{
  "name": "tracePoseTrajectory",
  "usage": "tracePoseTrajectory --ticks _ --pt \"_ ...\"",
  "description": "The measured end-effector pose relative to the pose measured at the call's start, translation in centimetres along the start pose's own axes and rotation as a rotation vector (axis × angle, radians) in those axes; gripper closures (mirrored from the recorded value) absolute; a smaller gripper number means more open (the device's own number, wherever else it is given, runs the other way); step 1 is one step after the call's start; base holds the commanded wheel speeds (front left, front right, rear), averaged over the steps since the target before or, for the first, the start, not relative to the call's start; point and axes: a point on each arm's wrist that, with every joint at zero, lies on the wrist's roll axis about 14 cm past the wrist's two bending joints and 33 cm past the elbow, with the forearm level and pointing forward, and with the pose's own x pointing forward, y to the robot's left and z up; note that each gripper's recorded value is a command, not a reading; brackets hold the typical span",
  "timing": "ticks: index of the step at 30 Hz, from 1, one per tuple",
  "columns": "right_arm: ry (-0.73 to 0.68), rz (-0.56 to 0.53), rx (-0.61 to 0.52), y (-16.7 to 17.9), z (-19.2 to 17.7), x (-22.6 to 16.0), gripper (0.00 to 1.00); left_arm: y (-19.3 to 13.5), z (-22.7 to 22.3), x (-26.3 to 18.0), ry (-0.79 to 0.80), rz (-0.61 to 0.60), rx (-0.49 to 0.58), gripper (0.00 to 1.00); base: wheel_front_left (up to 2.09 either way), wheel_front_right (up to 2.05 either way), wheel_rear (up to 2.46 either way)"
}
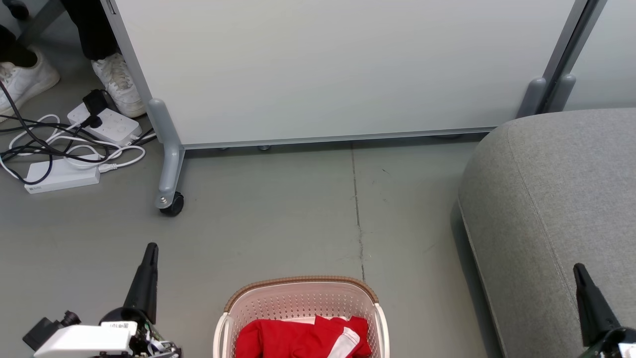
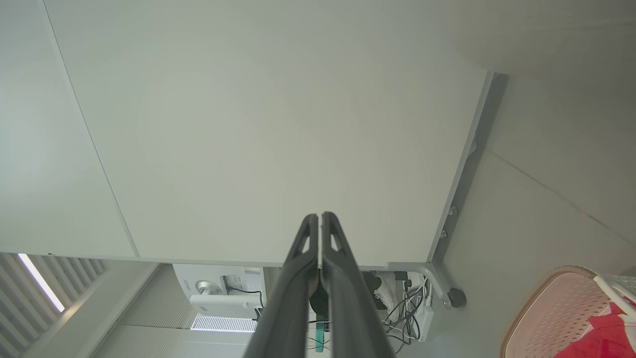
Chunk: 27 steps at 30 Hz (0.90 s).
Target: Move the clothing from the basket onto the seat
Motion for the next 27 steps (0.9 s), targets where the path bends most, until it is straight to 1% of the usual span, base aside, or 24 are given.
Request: tracePoseTrajectory --ticks 1,2,6,13,22,27 --pt "0.0 -0.005 0.002 -0.2 -0.1 0.0 1.0 0.2 0.0 0.0 0.0 0.005 -0.001 1.0 0.0 0.0 0.0" --pt "0.0 -0.015 0.007 -0.5 -0.2 -0.1 0.0 0.6 -0.1 -0.1 0.001 0.017 -0.005 0.0 0.0 0.0 0.0" --pt "-0.002 -0.051 0.026 -1.7 -0.8 -0.4 0.0 2.2 -0.3 -0.7 -0.004 0.068 -0.017 0.0 0.0 0.0 0.0" --pt "-0.012 -0.05 -0.004 -1.8 -0.7 -0.3 0.0 2.7 0.1 -0.8 -0.036 0.085 -0.008 0.0 0.0 0.0 0.0" --pt "-0.041 -0.03 -0.092 -1.5 -0.3 0.3 0.0 3.0 0.9 -0.8 -0.079 0.092 0.025 0.0 0.0 0.0 0.0" --pt "-0.063 -0.006 -0.165 -0.8 0.2 0.8 0.0 2.9 1.6 -0.8 -0.109 0.092 0.075 0.0 0.0 0.0 0.0"
